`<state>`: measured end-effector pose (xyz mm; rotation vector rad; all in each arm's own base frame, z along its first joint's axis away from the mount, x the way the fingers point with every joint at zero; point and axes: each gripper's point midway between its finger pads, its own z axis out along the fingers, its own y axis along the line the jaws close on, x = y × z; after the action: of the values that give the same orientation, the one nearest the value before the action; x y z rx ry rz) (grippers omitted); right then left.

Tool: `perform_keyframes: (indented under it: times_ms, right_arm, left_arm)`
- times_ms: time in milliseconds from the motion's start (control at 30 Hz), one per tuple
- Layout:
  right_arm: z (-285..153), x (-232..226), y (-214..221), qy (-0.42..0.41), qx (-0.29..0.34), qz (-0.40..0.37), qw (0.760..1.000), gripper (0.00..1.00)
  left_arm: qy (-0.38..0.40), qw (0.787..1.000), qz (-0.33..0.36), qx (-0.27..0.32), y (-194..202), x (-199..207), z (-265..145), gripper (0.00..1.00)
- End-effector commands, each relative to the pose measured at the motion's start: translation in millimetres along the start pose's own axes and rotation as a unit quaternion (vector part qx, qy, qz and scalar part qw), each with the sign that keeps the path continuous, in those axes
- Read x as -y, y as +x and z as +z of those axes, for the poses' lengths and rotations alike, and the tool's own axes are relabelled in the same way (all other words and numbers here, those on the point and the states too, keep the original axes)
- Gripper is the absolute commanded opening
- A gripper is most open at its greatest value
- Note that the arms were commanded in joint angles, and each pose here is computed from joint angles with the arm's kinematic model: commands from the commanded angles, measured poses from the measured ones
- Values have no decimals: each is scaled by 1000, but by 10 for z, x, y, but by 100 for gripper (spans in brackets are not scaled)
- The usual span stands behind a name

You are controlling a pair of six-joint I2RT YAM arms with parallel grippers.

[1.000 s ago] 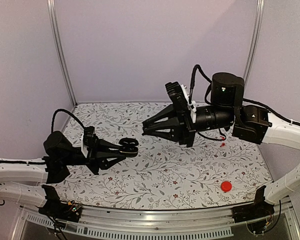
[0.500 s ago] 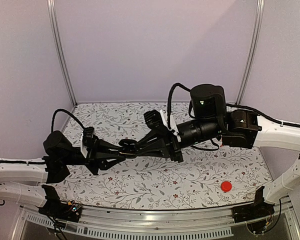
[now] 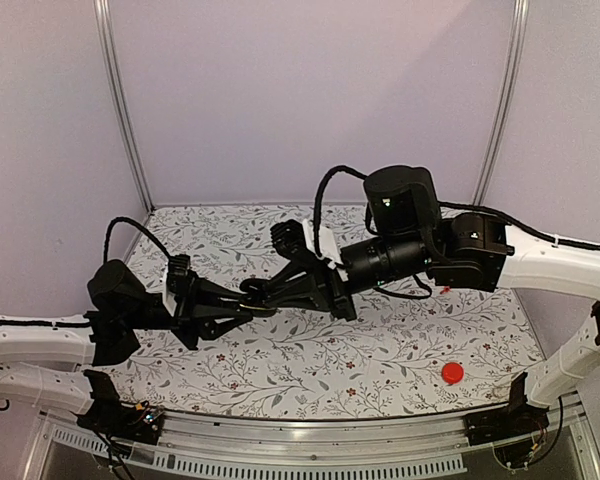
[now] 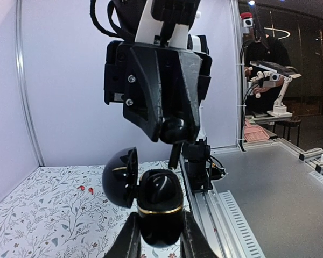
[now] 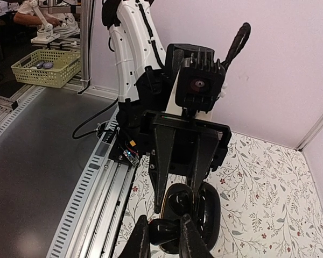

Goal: Insert the wireless bluetooth earbuds into the charging case
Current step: Place the right earbud in the right side groove of the charging case.

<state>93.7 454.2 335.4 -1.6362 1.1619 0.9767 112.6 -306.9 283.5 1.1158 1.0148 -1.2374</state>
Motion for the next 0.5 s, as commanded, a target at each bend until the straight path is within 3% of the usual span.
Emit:
perform_keyframes:
  times_ms: [0,467]
  right_arm:
    - [0,92,-11,26,-12,1,1000,8]
    - [17,209,91,62,-25,38,997,7]
  left_arm:
    - [-2,1000,15,5,-83,-8,44,13]
    - [-29,999,28,8,-111,-59,11,13]
